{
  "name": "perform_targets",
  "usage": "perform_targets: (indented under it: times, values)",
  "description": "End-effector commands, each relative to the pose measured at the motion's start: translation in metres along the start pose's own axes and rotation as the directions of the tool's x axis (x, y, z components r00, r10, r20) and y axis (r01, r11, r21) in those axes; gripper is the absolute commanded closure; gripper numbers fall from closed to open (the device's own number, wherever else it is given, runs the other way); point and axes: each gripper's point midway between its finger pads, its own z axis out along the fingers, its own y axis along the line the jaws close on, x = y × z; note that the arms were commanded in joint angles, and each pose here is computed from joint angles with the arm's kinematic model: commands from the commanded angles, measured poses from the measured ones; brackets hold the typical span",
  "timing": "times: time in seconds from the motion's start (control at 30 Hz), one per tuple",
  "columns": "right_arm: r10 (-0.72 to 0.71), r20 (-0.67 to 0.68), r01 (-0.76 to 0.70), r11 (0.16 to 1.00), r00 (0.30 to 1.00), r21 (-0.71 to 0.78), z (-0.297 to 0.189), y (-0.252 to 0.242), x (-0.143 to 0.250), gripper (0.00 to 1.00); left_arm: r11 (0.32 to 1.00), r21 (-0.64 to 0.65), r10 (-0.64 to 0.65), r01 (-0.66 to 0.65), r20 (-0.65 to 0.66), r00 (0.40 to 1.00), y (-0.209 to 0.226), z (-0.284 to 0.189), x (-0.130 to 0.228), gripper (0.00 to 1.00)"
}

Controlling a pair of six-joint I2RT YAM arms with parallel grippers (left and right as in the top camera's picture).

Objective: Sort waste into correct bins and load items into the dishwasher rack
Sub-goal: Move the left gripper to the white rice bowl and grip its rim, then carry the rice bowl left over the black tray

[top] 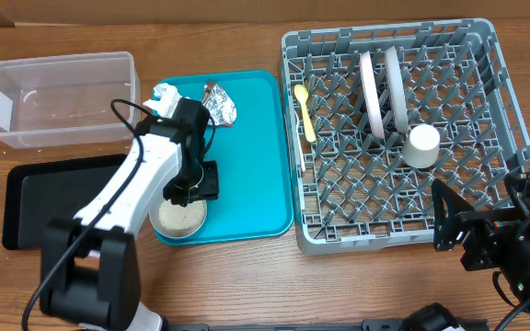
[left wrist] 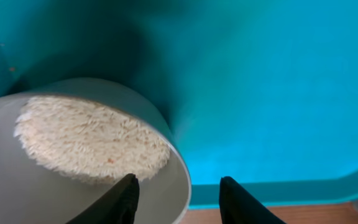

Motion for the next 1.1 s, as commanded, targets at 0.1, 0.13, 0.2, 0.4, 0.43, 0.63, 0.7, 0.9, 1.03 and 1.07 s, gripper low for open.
perform_targets:
  times: [0.1, 0.13, 0.2, 0.4, 0.43, 0.63, 0.7, 0.9, 1.03, 1.07]
  values:
    - [-0.007, 0.005, 0.007, 1.000, 1.000, -0.006, 0.000, 0.001, 0.000, 0.00, 0.999, -0.037, -0.021, 0.019, -0.050, 0.999, 0.000, 0.019, 0.000, 0.57]
    - [-0.007, 0.005, 0.007, 1.000, 1.000, -0.006, 0.000, 0.001, 0.000, 0.00, 0.998, -0.052, -0.021, 0.019, -0.047, 0.999, 0.002, 0.022, -0.002, 0.59]
    - [-0.007, 0.005, 0.007, 1.000, 1.000, -0.006, 0.000, 0.001, 0.000, 0.00, 0.998, -0.064, -0.021, 0.018, -0.044, 0.999, 0.004, 0.025, -0.005, 0.66]
    - [-0.007, 0.005, 0.007, 1.000, 1.000, -0.006, 0.000, 0.001, 0.000, 0.00, 0.998, -0.067, -0.005, 0.002, -0.051, 0.999, 0.004, 0.033, -0.008, 0.70]
    - [-0.007, 0.005, 0.007, 1.000, 1.000, -0.006, 0.000, 0.001, 0.000, 0.00, 0.998, -0.068, -0.006, 0.002, -0.057, 0.998, 0.004, 0.035, -0.007, 0.71]
    - [-0.007, 0.005, 0.007, 1.000, 1.000, -0.006, 0.000, 0.001, 0.000, 0.00, 0.996, -0.086, -0.005, 0.000, -0.053, 0.999, 0.007, 0.038, -0.008, 0.88]
    - [-0.007, 0.005, 0.007, 1.000, 1.000, -0.006, 0.000, 0.001, 0.000, 0.00, 0.996, -0.086, -0.005, 0.000, -0.051, 0.999, 0.007, 0.038, -0.009, 0.96]
    - [-0.007, 0.005, 0.007, 1.000, 1.000, -0.005, 0.000, 0.001, 0.000, 0.00, 0.996, -0.090, -0.025, 0.020, -0.057, 0.998, 0.007, 0.030, -0.008, 0.96]
    - [-0.007, 0.005, 0.007, 1.000, 1.000, -0.005, 0.000, 0.001, 0.000, 0.00, 0.995, -0.098, -0.034, 0.028, -0.056, 0.998, 0.006, 0.004, -0.008, 0.96]
    - [-0.007, 0.005, 0.007, 1.000, 1.000, -0.005, 0.000, 0.001, 0.000, 0.00, 0.995, -0.095, -0.032, 0.028, -0.040, 0.999, 0.005, -0.006, -0.010, 0.96]
